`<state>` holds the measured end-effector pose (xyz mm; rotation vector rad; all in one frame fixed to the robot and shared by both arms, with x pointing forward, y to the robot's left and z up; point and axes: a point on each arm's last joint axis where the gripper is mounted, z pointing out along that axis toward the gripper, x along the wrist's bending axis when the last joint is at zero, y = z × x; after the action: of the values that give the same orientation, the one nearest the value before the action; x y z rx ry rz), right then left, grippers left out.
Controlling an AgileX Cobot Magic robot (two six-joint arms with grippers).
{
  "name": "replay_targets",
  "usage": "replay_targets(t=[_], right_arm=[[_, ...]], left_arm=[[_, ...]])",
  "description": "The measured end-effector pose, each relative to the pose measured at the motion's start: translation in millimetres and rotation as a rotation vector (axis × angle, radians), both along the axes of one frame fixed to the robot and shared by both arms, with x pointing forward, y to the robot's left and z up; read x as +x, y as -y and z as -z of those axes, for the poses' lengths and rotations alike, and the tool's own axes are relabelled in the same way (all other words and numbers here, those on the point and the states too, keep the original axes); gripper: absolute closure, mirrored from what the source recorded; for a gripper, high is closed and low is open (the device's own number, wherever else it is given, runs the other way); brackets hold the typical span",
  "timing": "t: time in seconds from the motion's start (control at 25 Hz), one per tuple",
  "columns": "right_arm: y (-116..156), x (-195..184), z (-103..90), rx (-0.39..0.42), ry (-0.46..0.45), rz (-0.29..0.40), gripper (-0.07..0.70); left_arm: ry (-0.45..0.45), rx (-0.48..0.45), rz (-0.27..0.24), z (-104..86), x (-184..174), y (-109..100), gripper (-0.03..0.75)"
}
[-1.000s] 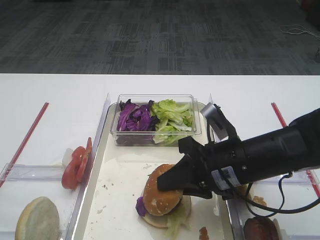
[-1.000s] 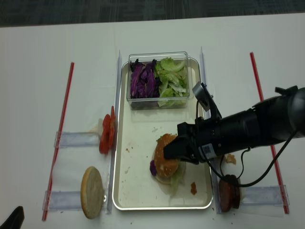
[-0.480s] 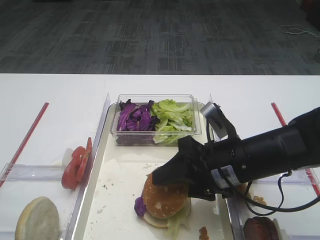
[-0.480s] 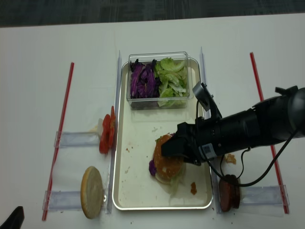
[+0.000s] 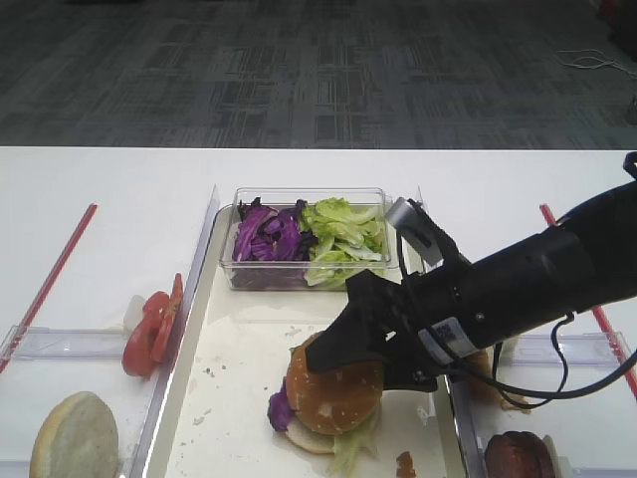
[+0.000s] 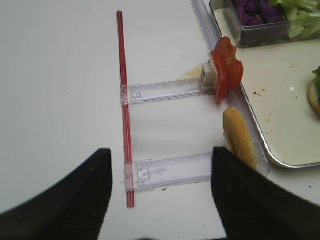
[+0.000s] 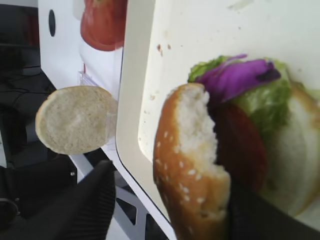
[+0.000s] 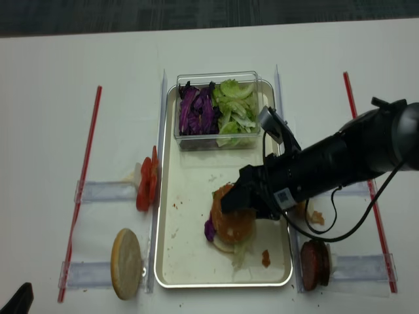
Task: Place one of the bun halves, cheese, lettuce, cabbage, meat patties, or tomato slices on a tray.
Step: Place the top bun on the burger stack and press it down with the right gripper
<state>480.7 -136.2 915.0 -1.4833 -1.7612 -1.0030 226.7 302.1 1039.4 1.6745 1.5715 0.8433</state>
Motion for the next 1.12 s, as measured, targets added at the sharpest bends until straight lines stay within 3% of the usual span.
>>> replay_targets(t=[0.32,0.84,1.12], right_arm=[[-1.2,5.1,-3.3,-0.049,-0.018,-0.05,0.2],[-0.3,23.9,-16.9,-0.228,-0.035,-0.149,0.2],[-0.4,28.3,-22.4,-0.255,-0.038,-0.167,0.198]], left_arm=[[0.0,0.0,0.0,0.0,0.0,0.0,0.304],[0.0,0.0,0.0,0.0,0.0,0.0,0.304],[0.0,0.0,0.0,0.0,0.0,0.0,0.304]])
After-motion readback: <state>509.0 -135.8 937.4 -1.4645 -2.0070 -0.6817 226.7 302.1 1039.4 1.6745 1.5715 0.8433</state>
